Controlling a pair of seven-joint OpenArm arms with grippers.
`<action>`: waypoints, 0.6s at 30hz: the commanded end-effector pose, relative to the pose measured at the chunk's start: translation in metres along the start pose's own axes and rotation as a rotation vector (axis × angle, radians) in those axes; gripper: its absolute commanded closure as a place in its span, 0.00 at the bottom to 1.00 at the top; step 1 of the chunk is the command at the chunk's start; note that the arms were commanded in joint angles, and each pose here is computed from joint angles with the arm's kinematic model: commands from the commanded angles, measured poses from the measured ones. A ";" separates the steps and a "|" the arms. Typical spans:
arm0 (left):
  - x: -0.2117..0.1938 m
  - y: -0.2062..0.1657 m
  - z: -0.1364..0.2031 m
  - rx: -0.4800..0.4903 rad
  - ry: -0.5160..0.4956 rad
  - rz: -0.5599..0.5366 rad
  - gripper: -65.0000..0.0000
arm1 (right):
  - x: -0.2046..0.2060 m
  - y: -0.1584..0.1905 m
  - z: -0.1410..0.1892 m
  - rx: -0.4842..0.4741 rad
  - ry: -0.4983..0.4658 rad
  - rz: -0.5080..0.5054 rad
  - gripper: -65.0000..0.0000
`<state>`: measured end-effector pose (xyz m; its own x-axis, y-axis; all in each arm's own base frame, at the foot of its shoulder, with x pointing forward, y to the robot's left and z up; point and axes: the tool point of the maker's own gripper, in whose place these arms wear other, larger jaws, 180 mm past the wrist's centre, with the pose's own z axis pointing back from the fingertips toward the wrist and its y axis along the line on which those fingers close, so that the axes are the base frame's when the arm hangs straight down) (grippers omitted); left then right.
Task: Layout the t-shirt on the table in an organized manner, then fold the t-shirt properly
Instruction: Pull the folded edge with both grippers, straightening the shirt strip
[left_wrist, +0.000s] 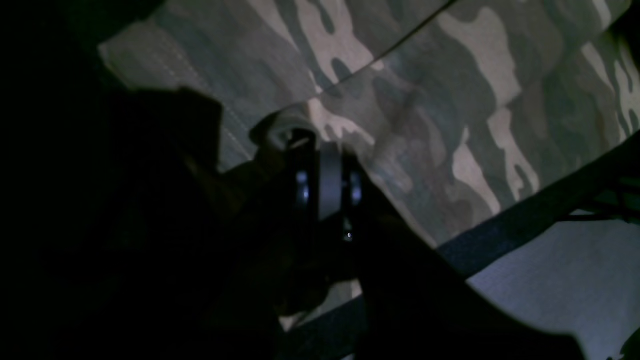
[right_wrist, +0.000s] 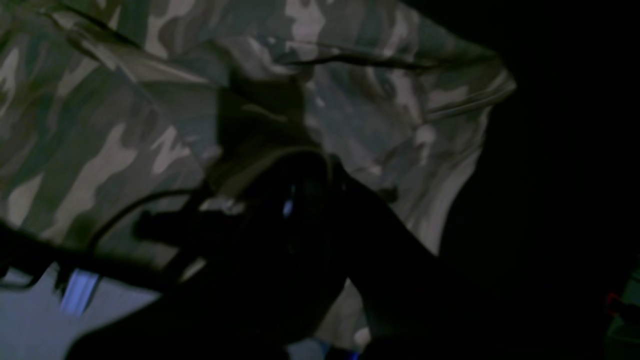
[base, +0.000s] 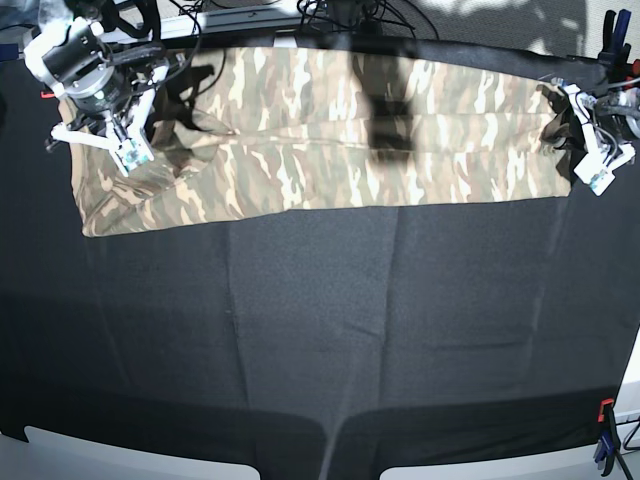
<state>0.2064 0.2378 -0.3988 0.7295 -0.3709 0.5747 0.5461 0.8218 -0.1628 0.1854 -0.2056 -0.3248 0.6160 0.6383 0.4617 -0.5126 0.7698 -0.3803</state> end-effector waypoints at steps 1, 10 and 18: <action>0.009 0.007 0.006 0.013 -0.023 -0.020 1.00 | 0.008 -0.009 0.004 -0.040 -0.033 0.008 1.00; 0.025 0.043 0.009 0.238 -0.110 -0.063 1.00 | 0.014 -0.021 -0.003 -0.077 -0.062 -0.023 1.00; 0.014 0.029 -0.005 0.213 -0.083 -0.013 1.00 | -0.009 -0.030 -0.045 -0.036 0.008 -0.112 1.00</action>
<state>0.2259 0.2470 -0.4090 0.7032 -0.3432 0.6227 0.4527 0.8914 -0.0199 0.2145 -0.2298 -0.3638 0.6951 0.5336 0.4818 -0.4275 0.8456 -0.3197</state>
